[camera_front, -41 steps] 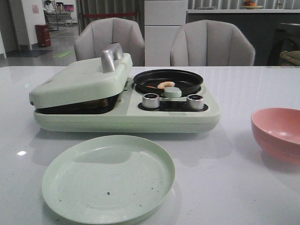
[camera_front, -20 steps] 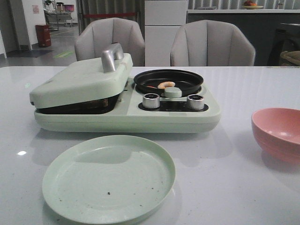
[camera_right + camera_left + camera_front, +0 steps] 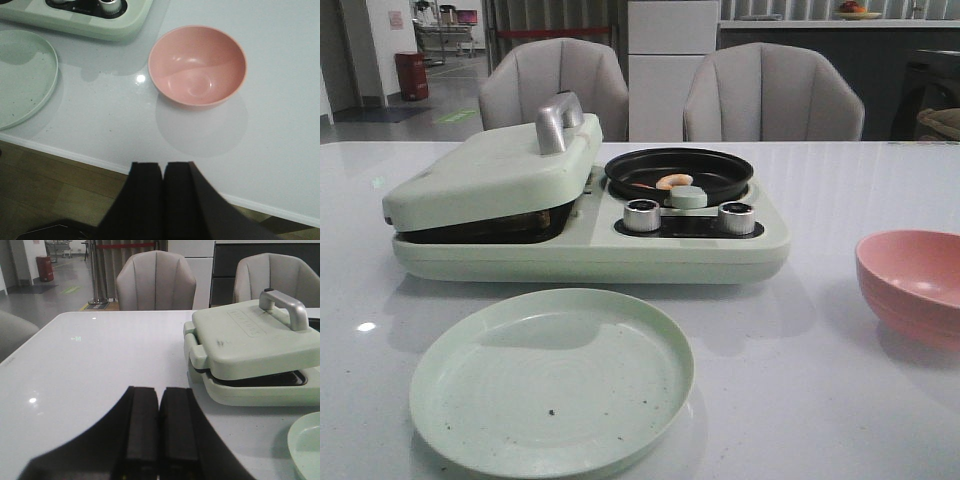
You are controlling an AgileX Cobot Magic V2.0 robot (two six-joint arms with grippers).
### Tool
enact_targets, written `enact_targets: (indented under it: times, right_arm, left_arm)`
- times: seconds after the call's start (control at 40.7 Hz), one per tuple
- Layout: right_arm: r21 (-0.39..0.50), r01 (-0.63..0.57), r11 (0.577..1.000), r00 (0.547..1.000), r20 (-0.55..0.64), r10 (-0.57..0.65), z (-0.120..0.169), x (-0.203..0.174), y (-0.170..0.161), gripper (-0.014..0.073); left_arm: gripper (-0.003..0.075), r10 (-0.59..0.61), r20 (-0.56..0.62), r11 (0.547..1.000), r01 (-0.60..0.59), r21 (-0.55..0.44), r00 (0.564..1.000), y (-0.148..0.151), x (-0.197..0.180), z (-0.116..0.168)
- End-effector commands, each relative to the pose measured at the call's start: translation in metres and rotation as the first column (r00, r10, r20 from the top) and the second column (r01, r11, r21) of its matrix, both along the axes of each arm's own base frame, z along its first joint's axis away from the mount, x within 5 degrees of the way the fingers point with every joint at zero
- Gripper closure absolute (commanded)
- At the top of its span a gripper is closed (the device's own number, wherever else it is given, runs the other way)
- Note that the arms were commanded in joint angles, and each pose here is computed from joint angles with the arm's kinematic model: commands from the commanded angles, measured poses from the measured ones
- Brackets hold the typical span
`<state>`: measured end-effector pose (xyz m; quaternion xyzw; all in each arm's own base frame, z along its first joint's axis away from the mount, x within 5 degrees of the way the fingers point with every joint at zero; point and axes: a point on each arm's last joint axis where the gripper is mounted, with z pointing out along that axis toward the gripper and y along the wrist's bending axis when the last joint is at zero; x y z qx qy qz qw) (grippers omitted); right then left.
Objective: Make breakfast with bread and shrimp
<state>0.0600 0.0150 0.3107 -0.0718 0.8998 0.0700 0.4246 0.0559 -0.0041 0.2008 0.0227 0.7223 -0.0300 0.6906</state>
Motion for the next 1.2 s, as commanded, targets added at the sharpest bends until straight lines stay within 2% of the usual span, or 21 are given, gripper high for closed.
enact_targets:
  times: [0.0, 0.098, 0.393, 0.908, 1.178]
  right_arm:
    - [0.022, 0.0, 1.0, 0.997, 0.079, -0.002, 0.0119, 0.0034, 0.0009, 0.0561]
    - [0.022, 0.0, 1.0, 0.997, 0.079, -0.002, 0.0119, 0.0034, 0.0009, 0.0561]
    - [0.022, 0.0, 1.0, 0.997, 0.077, -0.002, 0.0117, 0.0033, 0.0009, 0.0561]
    - [0.022, 0.0, 1.0, 0.997, 0.077, -0.002, 0.0117, 0.0033, 0.0009, 0.0561]
    - [0.021, 0.0, 1.0, 0.997, 0.077, -0.002, 0.0117, 0.0033, 0.0009, 0.0561]
  left_arm:
    - [0.0619, -0.007, 0.109, 1.0, 0.005, 0.016, 0.994, -0.0004, -0.0003, 0.0013]
    - [0.0619, -0.015, 0.118, 0.999, 0.011, 0.037, 0.993, -0.0009, -0.0004, 0.002]
    - [0.0619, -0.012, 0.115, 1.0, 0.012, -0.003, 0.993, -0.0008, -0.0004, 0.002]
    - [0.0619, 0.022, 0.117, 1.0, -0.022, -0.005, 0.993, 0.0012, -0.0003, 0.0022]
    - [0.0619, -0.017, 0.117, 1.0, 0.017, -0.005, 0.993, -0.001, -0.0004, 0.0022]
